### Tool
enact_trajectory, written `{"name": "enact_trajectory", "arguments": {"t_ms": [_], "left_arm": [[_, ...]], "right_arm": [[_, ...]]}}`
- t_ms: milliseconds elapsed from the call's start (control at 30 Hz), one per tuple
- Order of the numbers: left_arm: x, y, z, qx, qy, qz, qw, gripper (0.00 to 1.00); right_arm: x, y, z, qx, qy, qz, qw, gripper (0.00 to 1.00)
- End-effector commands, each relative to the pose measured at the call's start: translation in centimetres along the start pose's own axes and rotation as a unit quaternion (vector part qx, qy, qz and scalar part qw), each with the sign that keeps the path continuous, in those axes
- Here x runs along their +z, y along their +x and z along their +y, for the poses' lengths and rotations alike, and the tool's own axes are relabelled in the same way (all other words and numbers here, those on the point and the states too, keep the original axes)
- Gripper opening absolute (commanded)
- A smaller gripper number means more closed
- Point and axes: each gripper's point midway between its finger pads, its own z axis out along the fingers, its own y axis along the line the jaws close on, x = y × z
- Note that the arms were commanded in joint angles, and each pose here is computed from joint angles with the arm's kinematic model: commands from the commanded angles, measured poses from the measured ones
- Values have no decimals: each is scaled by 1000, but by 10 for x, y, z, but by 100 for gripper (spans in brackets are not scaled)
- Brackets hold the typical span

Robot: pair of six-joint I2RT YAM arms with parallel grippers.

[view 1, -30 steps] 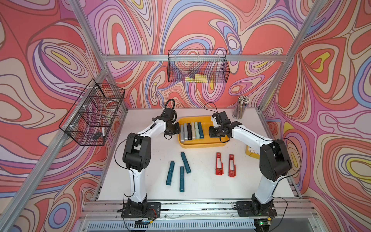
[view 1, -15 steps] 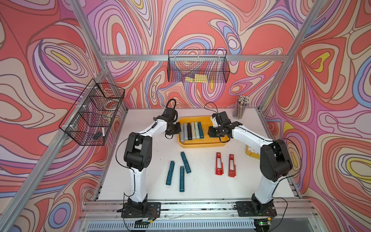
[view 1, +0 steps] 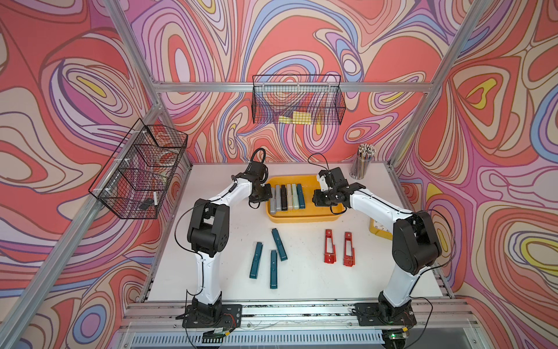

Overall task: Put the pruning pliers into the storage box
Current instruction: Move the storage box to the center of the board.

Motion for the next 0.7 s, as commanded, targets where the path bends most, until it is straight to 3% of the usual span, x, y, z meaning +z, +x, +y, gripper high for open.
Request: {"name": "enact_trajectory", "arguments": {"t_ms": [0,433,667], "left_arm": [[-2,4,23,-1,-53,9,999,9],[-16,6,51,-24,-69,3,997,9],[-27,10,67,-35,-74,1,997,9]], "right_arm": [[-9,0,8,1,-17,-6,1000,19],[-21,18,24,1,-41,-2,999,18],[-15,38,59,-16,-58,13,998,18]]}}
